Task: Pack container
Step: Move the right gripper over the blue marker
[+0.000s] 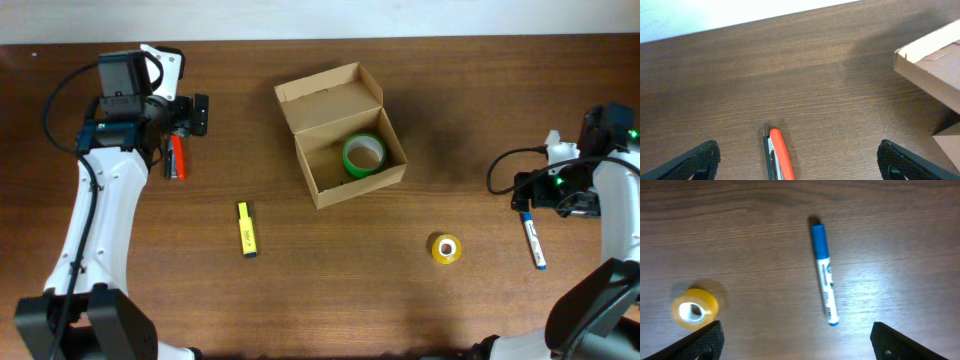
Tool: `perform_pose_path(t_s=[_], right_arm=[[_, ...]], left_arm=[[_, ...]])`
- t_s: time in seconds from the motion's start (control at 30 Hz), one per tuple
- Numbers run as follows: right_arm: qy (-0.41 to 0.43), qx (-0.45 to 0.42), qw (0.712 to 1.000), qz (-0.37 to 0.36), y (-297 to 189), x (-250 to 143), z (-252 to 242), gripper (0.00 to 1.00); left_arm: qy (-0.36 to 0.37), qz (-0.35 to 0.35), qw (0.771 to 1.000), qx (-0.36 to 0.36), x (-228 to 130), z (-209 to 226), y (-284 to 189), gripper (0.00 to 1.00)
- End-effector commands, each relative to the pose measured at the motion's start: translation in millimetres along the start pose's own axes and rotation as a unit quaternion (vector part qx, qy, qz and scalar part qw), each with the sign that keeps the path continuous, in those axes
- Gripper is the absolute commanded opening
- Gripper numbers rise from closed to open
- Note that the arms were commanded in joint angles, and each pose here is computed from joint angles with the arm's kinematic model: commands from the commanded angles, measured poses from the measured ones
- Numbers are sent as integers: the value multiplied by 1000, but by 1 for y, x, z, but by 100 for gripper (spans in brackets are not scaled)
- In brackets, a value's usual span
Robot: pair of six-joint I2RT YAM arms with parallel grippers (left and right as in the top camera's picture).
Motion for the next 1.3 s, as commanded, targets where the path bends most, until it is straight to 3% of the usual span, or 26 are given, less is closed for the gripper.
perform_pose_path(t_s=[0.0, 0.27, 0.93, 1.27], right_arm=[[-31, 3, 999, -15, -2, 7, -11, 94], [-31, -6, 1000, 3, 21, 13, -39, 93], [-37, 21, 994, 101, 75, 6, -36, 89], [-77, -31, 987, 138, 100, -14, -31, 88]], left_arm=[[8, 10, 1000, 6, 0, 2, 9, 100], [8, 16, 1000, 3, -3, 1, 13, 100], [8, 10, 1000, 7, -1, 3, 14, 100], [8, 10, 1000, 7, -1, 3, 14, 100]])
Point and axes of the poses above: each gripper's point midway between its finger pads, its own y axis out along the fingers, its own z axis along the line the jaws close on, x = y × z, the point moved 7 cm from there along -y, back along the fingers, and after that the axes turned 12 degrees about y, right-handed, at the moved point
